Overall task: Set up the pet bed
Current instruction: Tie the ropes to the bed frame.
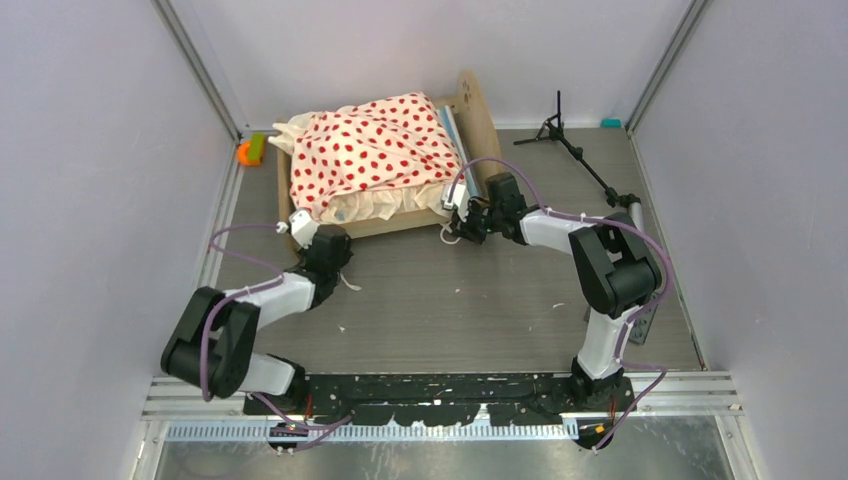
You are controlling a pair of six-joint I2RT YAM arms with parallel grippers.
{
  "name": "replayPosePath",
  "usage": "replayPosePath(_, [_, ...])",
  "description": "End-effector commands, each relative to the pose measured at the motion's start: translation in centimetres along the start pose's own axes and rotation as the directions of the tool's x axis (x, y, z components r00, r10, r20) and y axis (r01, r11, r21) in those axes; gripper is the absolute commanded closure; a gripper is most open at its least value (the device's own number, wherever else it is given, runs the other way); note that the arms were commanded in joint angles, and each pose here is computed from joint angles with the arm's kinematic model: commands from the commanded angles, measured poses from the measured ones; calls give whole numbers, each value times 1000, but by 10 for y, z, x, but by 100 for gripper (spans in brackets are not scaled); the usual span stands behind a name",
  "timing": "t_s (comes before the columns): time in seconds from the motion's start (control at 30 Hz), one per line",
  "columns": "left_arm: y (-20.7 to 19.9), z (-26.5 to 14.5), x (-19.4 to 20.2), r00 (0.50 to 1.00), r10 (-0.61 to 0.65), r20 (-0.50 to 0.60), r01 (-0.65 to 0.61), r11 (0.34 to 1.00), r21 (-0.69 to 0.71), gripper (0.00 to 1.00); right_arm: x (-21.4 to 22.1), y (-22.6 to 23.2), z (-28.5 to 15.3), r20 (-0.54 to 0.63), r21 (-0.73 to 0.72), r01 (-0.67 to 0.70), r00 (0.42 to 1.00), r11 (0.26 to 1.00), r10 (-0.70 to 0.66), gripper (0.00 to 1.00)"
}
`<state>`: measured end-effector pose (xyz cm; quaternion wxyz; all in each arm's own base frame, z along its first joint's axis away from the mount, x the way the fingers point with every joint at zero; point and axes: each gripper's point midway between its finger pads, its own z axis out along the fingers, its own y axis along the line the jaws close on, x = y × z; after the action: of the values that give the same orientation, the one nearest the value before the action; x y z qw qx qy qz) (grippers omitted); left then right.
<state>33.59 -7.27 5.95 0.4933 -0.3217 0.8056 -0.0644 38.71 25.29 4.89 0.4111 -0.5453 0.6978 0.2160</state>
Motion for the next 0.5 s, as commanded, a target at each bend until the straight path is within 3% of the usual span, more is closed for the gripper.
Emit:
replayPosePath(0.0, [-54,19,-44,998,-19,65,8,986,166,84,-26,-15,2,71,23,28,997,999,-30,100])
replayPosePath(0.1, [-57,13,-64,991,-11,136,-13,984,179,79,-25,-14,2,67,23,28,997,999,-30,100])
replayPosePath(0.2, [-66,6,-70,994,-2,113,-26,971,238,78,-23,-12,1,63,18,28,998,999,-29,100])
replayPosePath(0.33, [-94,-20,-44,998,-48,51,24,922,386,77,-17,-12,7,62,17,20,998,1000,-21,100])
replayPosePath(0.47, [-119,-46,-9,999,-29,30,12,893,449,76,-13,-15,8,56,36,19,998,999,-21,100])
